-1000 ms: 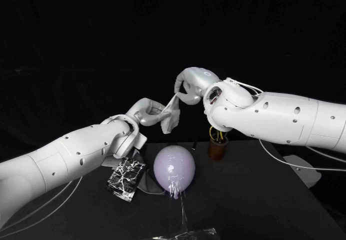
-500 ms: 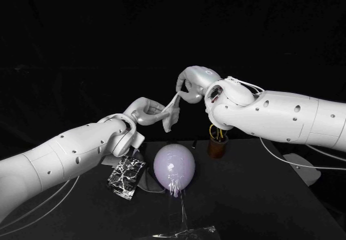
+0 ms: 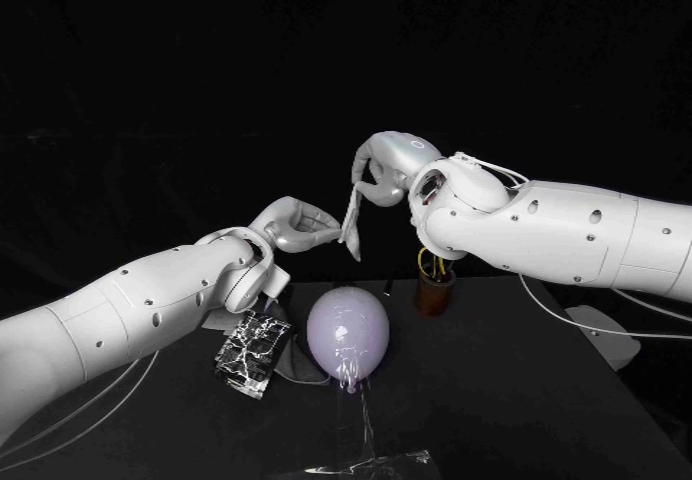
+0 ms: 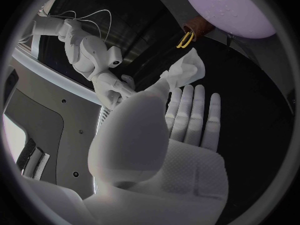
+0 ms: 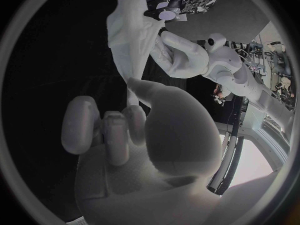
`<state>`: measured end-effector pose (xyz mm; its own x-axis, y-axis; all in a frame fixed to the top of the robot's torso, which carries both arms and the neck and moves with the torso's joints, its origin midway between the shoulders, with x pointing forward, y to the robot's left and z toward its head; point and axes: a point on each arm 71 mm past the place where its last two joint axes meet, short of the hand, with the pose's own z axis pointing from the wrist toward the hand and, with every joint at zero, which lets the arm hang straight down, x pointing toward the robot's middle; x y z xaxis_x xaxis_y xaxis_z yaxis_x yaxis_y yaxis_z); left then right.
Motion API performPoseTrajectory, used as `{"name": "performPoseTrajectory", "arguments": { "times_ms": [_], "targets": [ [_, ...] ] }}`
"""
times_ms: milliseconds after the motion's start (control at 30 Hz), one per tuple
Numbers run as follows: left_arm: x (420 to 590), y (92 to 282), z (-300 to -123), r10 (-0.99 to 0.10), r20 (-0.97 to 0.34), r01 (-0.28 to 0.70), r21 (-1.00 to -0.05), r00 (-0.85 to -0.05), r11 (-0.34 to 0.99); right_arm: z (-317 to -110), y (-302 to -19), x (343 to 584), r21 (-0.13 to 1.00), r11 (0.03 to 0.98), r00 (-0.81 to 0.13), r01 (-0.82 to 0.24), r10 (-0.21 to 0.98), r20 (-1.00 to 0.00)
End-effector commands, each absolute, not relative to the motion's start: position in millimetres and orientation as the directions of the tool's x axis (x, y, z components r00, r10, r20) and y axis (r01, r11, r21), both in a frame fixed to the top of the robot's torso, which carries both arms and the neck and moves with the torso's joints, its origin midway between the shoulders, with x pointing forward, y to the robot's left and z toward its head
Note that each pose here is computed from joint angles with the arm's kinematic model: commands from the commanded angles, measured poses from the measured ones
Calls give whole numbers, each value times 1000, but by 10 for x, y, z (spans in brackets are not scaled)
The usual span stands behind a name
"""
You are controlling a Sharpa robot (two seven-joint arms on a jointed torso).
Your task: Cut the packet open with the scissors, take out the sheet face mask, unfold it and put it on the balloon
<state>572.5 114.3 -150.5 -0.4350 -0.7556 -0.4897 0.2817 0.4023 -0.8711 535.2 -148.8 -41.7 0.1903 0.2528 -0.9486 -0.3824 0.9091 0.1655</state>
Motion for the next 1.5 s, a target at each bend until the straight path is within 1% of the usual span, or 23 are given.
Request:
{"name": "performPoseTrajectory", "arguments": {
  "times_ms": [33,300,700,1000,1500],
  "targets": [
    [5721,1119,-1509,-747,-486,273,-874,-453,402,-412,-1489,5348,164,909,193,-384,253,-948],
    [5719,1109,-1510,-747,-487,272,-873,-453,405,-414,-1497,5354,164,910,192,-381,252,-949],
    [5688,1089,-1496,-738,-478,293,-878,-476,380,-430,-1486,5363,164,910,188,-381,250,-950],
    [5680,1069,-1522,-710,-508,286,-862,-488,419,-436,-1470,5358,166,908,188,-385,253,-949],
    [5684,1056,-1534,-702,-521,279,-854,-486,440,-438,-1447,5342,169,904,190,-393,260,-947]
  ]
}}
